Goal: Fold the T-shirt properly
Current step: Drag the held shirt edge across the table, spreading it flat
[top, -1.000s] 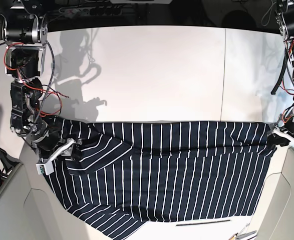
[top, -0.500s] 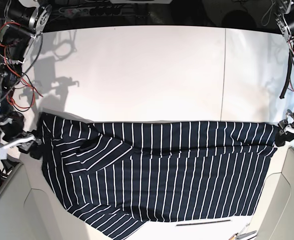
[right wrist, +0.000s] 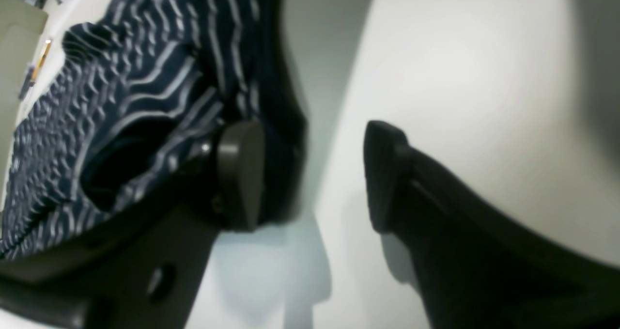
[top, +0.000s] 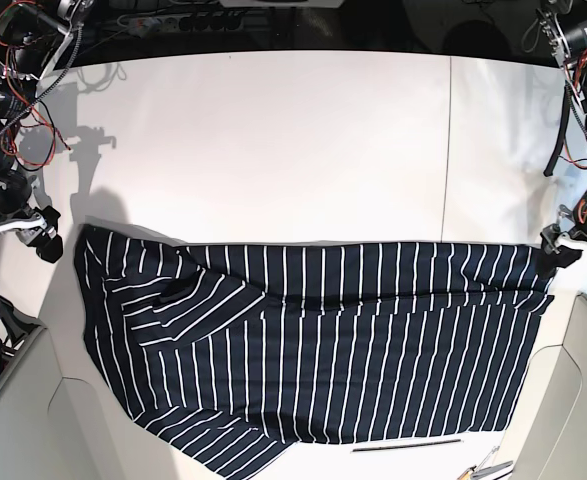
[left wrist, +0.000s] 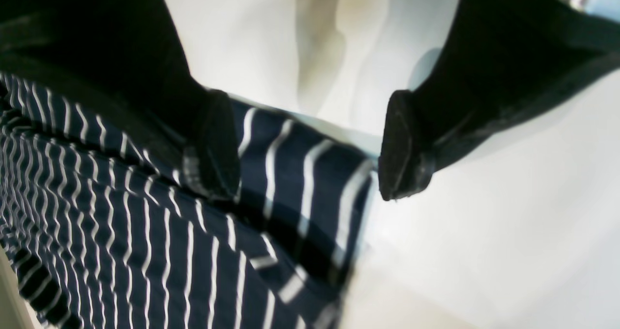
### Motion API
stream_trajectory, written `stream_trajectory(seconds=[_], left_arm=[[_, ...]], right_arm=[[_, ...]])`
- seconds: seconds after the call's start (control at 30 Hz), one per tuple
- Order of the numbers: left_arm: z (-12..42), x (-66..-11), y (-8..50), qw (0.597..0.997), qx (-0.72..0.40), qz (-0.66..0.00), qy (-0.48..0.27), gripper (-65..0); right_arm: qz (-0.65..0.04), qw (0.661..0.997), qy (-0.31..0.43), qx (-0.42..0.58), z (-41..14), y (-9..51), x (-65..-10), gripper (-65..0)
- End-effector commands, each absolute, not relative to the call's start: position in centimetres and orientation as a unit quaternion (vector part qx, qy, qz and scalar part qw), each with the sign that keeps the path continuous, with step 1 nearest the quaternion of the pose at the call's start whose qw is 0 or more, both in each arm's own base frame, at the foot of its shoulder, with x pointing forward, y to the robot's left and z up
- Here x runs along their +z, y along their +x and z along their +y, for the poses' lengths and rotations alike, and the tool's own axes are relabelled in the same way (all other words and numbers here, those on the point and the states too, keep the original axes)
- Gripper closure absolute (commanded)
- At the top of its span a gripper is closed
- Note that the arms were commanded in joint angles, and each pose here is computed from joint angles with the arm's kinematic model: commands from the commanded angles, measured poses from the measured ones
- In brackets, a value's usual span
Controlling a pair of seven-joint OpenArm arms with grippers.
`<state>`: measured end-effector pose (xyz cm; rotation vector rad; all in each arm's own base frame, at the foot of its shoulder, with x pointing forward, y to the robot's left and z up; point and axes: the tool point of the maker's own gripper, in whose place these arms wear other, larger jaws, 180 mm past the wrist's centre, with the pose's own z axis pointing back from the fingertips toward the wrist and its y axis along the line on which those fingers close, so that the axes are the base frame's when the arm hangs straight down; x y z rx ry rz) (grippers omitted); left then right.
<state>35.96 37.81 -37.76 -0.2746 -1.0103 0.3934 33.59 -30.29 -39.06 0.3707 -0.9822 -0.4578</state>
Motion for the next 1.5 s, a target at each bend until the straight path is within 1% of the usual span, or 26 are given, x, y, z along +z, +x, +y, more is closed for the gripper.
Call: stream_trajectory(seconds=[0.0, 0.1, 0.2, 0.33, 0.57, 0.67, 0.8, 0.93, 1.2, 1.33, 1.4, 1.43, 1.47], left_arm=[[38.8, -35.8, 36.8, 0.831, 0.186, -0.509, -0.124, -47.0], [38.3, -36.3, 36.7, 0.831, 0.186, -0.509, -0.125, -47.0], [38.7, -37.0, 36.6, 0.832, 0.203, -0.505, -0.107, -47.0], [39.3, -36.8, 36.8, 0.826, 0.209, -0.515, -0.087, -47.0], [40.0, -37.2, 36.6, 0.824, 0.233, -0.512, -0.072, -47.0], [40.0, -37.8, 36.4, 0.828, 0.234, -0.506, -0.059, -47.0], [39.1, -38.4, 36.5, 0.831, 0.233, -0.502, -0.063, -47.0], [39.6, -39.0, 36.2, 0.828, 0.259, -0.495, -0.046, -47.0], [37.9, -40.1, 36.4, 0.832, 0.263, -0.485, -0.063, -47.0], [37.0, -40.8, 36.3, 0.838, 0.262, -0.473, -0.07, -46.8], [37.0, -40.9, 36.2, 0.84, 0.26, -0.472, -0.068, -45.5], [37.0, -40.9, 36.2, 0.841, 0.258, -0.471, -0.066, -42.1], [37.0, -40.9, 36.2, 0.841, 0.258, -0.471, -0.066, -36.1]], right_arm=[[-0.486, 0.83, 0.177, -0.211, -30.8, 34.4, -37.6, -33.0], [-0.483, 0.828, 0.193, -0.208, -30.0, 34.4, -38.0, -33.0], [-0.478, 0.828, 0.206, -0.21, -29.4, 34.5, -38.4, -33.0], [-0.466, 0.832, 0.215, -0.209, -28.5, 34.4, -39.3, -33.0], [-0.441, 0.827, 0.251, -0.239, -25.7, 34.0, -41.9, -33.0], [-0.445, 0.823, 0.266, -0.232, -24.6, 34.1, -41.9, -33.0], [-0.452, 0.817, 0.272, -0.233, -24.4, 34.8, -41.3, -33.0], [-0.457, 0.815, 0.275, -0.226, -24.1, 35.6, -40.7, -33.0], [-0.441, 0.828, 0.286, -0.195, -21.8, 35.7, -41.2, -33.0], [-0.445, 0.824, 0.292, -0.196, -21.1, 36.0, -41.2, -33.0], [-0.443, 0.822, 0.299, -0.199, -20.3, 36.0, -41.3, -33.0], [-0.442, 0.821, 0.302, -0.2, -20.0, 36.0, -41.4, -32.9], [-0.44, 0.821, 0.303, -0.2, -19.6, 36.0, -41.5, -32.7]])
